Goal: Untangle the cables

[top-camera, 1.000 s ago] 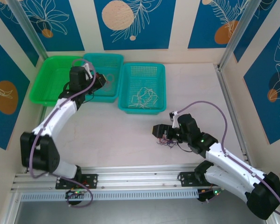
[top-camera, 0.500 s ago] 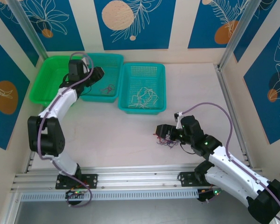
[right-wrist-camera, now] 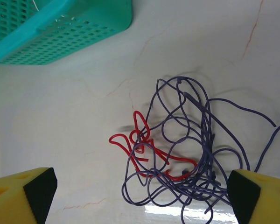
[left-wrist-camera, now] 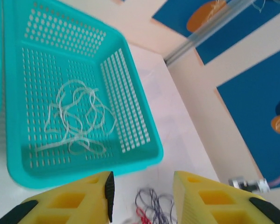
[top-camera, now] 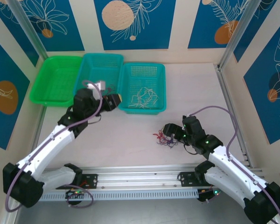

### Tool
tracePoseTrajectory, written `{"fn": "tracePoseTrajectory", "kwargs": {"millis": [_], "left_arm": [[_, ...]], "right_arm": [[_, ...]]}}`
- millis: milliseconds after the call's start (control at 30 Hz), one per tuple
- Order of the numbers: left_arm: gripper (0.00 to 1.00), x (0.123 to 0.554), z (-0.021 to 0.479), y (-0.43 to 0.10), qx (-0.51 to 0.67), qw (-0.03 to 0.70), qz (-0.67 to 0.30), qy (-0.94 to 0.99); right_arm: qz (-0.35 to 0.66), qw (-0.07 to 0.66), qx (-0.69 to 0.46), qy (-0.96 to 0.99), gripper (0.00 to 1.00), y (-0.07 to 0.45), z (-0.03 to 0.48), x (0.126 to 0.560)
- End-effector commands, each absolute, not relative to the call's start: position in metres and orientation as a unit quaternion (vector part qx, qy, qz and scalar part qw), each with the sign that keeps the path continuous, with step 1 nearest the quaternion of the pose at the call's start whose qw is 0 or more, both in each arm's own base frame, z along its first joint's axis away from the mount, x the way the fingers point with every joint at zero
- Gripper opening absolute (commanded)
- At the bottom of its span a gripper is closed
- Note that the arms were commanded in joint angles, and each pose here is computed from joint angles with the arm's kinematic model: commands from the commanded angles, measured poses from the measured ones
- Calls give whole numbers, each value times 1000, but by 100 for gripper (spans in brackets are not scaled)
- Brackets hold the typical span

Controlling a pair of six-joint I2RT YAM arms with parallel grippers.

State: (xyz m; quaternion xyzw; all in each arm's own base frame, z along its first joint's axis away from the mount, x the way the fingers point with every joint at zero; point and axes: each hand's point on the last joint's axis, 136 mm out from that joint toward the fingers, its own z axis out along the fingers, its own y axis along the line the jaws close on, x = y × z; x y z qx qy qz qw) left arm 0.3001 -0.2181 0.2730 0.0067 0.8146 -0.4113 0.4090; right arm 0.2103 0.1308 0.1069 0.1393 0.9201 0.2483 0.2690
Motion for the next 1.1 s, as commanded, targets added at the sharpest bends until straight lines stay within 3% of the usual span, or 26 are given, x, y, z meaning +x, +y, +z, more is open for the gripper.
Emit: {"fn": "tracePoseTrajectory", "kwargs": {"millis": [0,167,233,333,500,533,600,800,1067], "left_arm": [[37,272,239,-229,5,379,-400,835],[38,235,184,-261,20,319,-399,860],[38,224,169,-275,27,299,-402,865],[39,211,149,-295,49,273,-399,874],[42,205,127,-313,54,235,-399,885],[43,206,124,-313,51,233,-395,887],[46,208,120,-311,44,234,-387,891],[56,212,110,-311,31,219,-375,900],[59,213,91,-311,17,201,-363,910]], "right_arm": [[233,242,150,930,95,130,91,208],[198,193,158,948,93,135,69,213],[178,173,159,955,87,137,60,216],[148,159,149,965,63,140,48,220],[157,150,127,968,11,152,44,223],[162,149,123,968,6,154,44,223],[174,145,116,967,0,158,45,221],[261,136,76,953,0,189,63,215],[365,142,17,920,0,227,102,213]]}}
